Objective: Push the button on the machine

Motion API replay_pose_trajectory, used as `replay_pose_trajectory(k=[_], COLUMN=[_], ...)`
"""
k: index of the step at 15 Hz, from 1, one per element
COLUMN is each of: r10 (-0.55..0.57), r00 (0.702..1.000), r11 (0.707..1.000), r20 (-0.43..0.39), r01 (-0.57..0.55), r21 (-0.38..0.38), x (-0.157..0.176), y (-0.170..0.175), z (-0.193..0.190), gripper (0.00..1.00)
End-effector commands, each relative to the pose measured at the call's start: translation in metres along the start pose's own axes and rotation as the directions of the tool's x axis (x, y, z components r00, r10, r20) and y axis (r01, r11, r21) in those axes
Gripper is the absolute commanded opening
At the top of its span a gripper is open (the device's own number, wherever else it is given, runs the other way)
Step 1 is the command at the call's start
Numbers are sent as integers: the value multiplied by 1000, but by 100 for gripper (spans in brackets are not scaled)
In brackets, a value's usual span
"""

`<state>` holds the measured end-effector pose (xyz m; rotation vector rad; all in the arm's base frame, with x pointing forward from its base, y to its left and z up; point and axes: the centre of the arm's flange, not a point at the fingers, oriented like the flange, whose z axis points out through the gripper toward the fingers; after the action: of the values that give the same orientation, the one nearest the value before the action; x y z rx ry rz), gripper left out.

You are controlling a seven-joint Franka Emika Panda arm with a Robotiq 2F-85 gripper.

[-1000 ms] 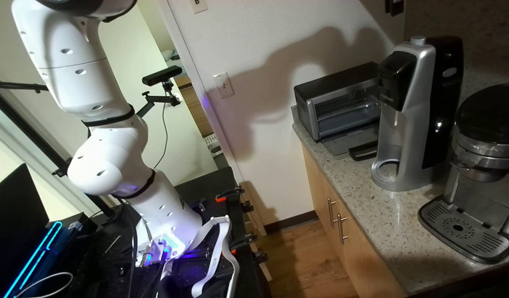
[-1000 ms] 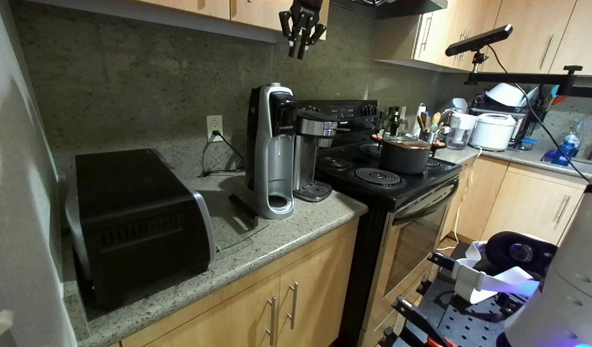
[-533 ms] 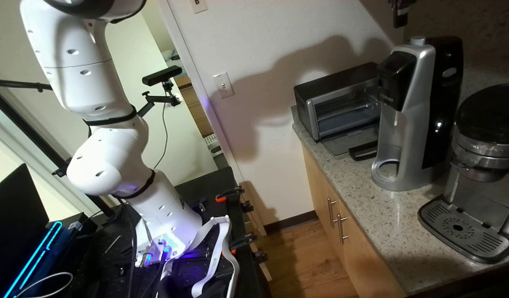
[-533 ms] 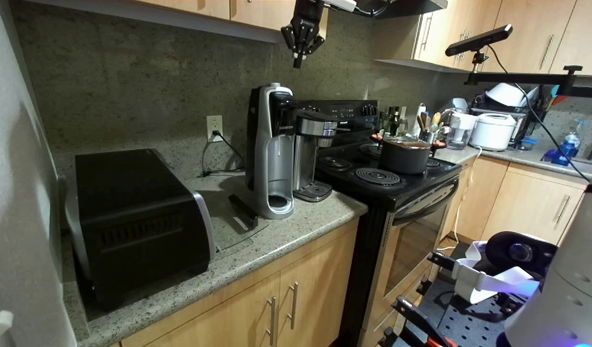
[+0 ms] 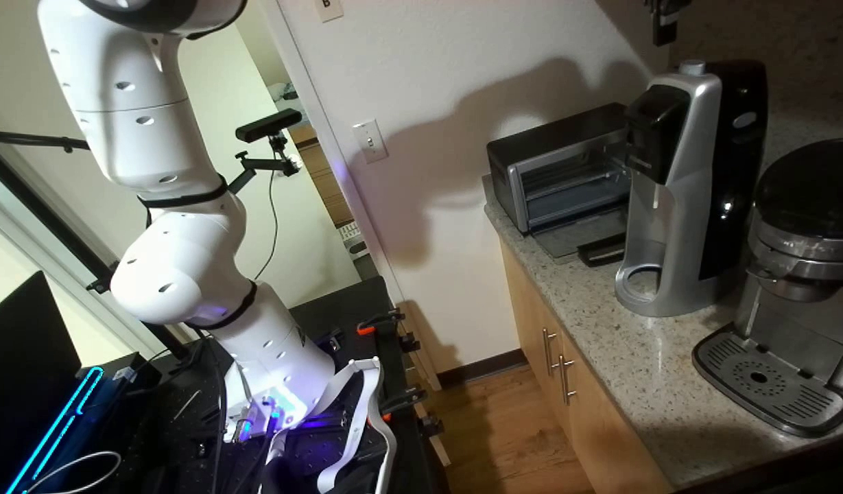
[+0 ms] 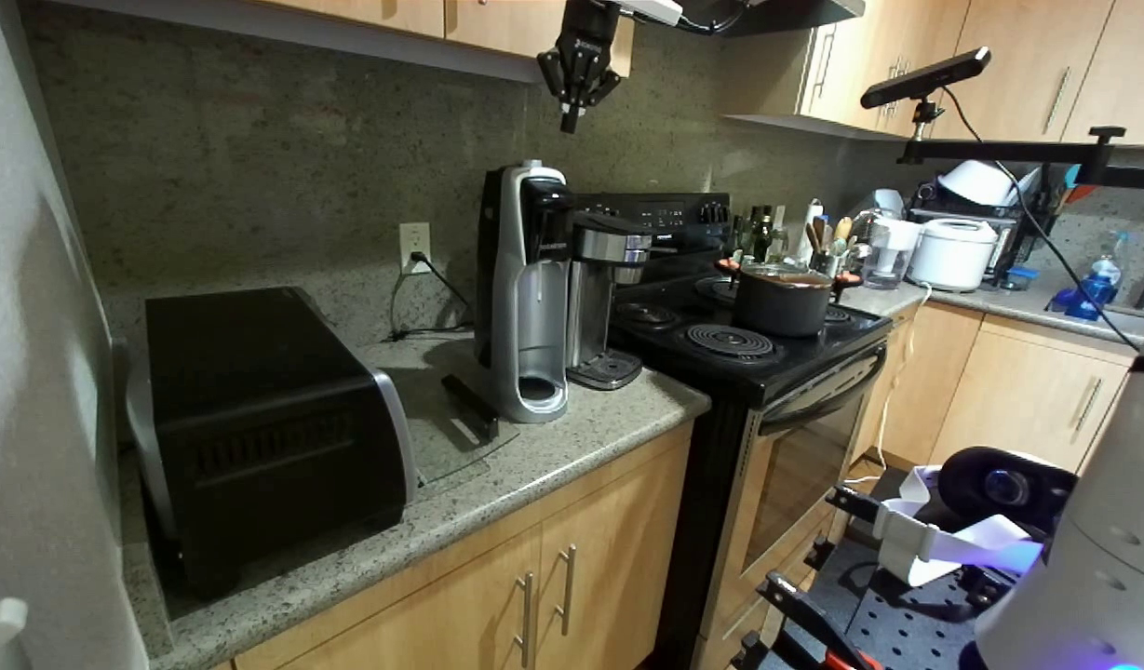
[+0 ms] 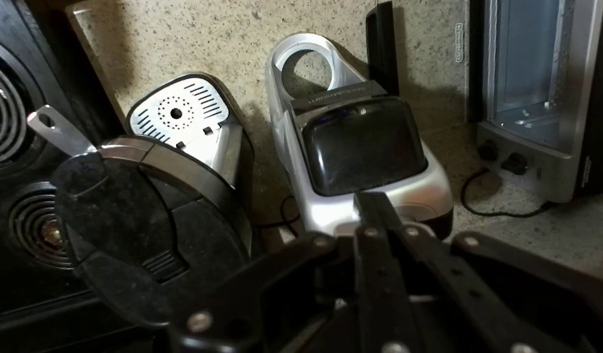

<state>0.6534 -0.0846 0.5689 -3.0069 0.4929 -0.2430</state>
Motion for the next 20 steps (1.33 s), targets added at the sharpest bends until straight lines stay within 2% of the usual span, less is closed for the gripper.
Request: replay_pose_trajectory(k=[1, 6, 11, 12, 20], r10=[-14, -10, 15, 9, 7], r00=[1000, 998, 998, 999, 999], r11=[1000, 997, 994, 996, 997], r20=[-25, -61, -55, -50, -44], r01=[15, 15, -9, -5, -3], r21=[28, 80, 107, 84, 81], x=[15, 20, 20, 13, 14], y=[-7, -16, -13, -13, -14], z=[-6, -25, -27, -23, -19], gripper=[0, 0, 0, 0, 0])
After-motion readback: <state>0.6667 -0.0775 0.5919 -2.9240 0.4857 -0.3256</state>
